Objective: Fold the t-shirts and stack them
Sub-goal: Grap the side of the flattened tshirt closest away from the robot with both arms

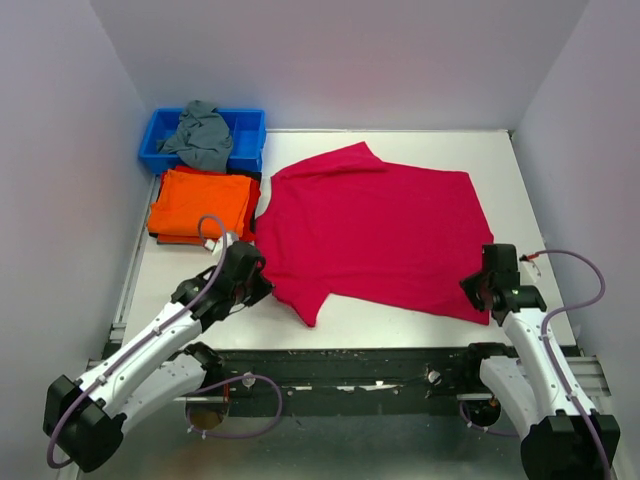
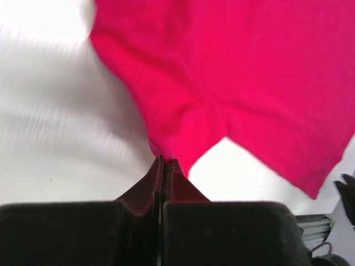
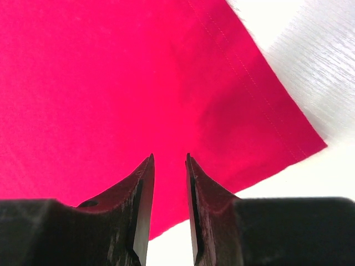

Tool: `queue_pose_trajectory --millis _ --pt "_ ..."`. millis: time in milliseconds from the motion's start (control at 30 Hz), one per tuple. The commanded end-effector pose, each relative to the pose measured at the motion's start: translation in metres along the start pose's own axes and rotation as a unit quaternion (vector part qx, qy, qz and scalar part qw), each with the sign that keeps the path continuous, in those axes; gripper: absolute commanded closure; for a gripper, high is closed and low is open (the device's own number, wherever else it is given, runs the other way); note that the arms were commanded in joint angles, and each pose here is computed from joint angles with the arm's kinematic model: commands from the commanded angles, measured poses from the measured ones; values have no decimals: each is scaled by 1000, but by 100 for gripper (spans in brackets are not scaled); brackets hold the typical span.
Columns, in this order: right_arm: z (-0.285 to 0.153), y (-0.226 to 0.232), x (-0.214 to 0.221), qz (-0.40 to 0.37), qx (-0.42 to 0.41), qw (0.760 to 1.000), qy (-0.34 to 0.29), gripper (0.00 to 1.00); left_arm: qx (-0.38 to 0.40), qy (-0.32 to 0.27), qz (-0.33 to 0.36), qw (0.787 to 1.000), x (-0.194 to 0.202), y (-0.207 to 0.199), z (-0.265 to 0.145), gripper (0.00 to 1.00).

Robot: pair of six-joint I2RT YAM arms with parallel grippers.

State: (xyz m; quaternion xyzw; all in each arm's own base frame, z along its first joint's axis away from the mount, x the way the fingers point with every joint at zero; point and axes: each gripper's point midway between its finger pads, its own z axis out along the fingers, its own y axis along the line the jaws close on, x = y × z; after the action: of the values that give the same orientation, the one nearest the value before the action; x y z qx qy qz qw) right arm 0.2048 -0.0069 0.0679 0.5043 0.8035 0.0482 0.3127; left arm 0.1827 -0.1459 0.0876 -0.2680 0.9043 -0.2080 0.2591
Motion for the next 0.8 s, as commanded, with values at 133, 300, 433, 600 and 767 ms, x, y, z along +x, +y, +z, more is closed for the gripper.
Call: queue_pose_trajectory --millis 133,300,433,600,767 --pt "-4 -29 1 -15 77 997 2 62 62 -76 48 994 -44 -55 -8 100" --pt "-11 -41 2 -19 113 993 13 59 90 -128 65 986 -66 -76 -6 100" --pt "-17 -48 2 -21 144 989 22 54 101 -152 86 979 -79 -91 -4 100" --pt "-13 -49 14 -1 174 983 54 51 110 -141 107 978 -79 -103 1 100" --pt "-1 -54 30 12 205 974 90 54 118 -148 119 975 -88 -114 -4 100"
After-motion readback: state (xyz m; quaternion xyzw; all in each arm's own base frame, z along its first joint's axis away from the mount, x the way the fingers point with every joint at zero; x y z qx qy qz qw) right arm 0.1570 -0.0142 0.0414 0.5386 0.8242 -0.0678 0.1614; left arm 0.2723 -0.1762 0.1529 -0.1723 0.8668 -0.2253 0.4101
